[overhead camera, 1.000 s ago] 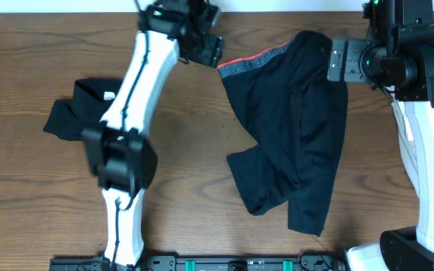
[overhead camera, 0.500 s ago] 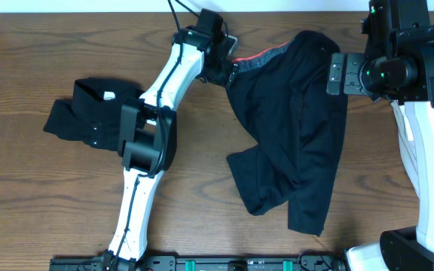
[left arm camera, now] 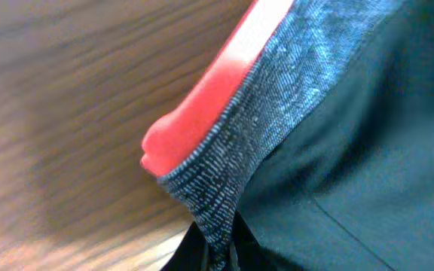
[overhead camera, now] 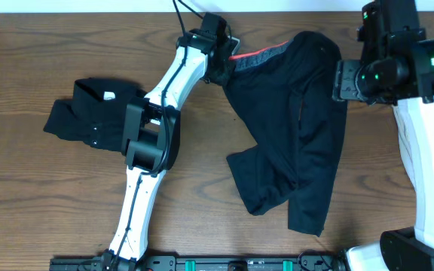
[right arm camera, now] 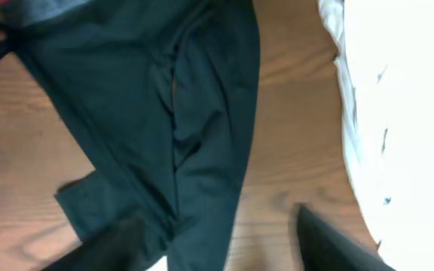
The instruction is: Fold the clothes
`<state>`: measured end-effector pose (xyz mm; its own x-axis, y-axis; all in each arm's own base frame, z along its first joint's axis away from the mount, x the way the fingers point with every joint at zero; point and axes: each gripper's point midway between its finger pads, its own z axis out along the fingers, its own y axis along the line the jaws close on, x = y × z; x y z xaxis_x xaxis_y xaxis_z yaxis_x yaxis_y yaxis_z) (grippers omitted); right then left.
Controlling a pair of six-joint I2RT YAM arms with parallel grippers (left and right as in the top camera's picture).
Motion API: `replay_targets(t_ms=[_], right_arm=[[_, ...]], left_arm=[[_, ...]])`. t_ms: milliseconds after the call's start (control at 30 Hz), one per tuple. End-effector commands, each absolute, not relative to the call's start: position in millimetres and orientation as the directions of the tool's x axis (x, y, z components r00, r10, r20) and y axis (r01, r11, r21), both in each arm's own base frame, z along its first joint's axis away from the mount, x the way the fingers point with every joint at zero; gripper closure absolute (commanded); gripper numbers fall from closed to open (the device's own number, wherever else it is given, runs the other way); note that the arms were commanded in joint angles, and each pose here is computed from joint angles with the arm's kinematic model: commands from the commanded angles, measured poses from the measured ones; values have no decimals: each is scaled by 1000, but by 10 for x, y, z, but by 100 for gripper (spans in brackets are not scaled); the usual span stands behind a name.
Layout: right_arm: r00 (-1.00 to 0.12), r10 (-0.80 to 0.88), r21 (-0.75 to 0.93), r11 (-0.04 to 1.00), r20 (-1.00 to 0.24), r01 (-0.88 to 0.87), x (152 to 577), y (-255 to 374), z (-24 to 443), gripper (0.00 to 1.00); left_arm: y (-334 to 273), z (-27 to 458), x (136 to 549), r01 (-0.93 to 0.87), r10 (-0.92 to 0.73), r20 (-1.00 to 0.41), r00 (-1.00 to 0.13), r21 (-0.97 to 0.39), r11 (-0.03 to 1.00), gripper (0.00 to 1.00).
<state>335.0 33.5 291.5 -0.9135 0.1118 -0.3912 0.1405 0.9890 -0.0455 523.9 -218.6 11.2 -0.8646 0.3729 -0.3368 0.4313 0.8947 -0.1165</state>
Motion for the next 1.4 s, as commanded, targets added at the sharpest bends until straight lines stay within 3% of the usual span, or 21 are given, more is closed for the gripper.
replay_targets(t_ms=[0,133,233,333,467,567,633,800,967,1233,1367], right_arm=[[-929,135,-57,985,-346,164,3314,302,2690,55],[-945,148,-64,983,-293,174,3343,320,2295,59],[-962,100,5,995,-254,102,3376,500,1981,59],[-973,10,85,996,-231,-10,3377,735,1689,49],[-982,-2,91,996,-190,-19,3287,780,1268,39],[-986,-10,112,993,-164,-29,3198,816,992,26],[-986,-34,126,991,-160,-54,3145,842,788,34],[-993,2,136,991,-115,-13,2927,816,386,44],[-996,0,117,993,-84,-10,2771,758,201,44],[-999,18,127,992,-39,13,2639,740,129,81],[-997,27,11,1000,-77,27,2689,531,60,85]], left_arm=[[-1435,211,5464,185,215,-332,-919,118,976,94],[-788,387,5508,34,98,-331,-938,195,980,94],[-368,474,5525,-83,-16,-341,-940,181,980,94],[-179,488,5530,-115,-68,-335,-940,123,986,94],[-9,482,5520,-149,-106,-329,-938,108,983,94],[15,481,5517,-153,-110,-327,-939,109,982,94],[12,480,5516,-153,-110,-327,-939,108,982,94],[14,472,5491,-168,-127,-319,-939,105,980,94],[14,472,5489,-168,-127,-318,-939,105,980,94],[17,467,5474,-168,-127,-312,-941,107,980,94],[17,467,5472,-168,-127,-311,-942,107,980,93]])
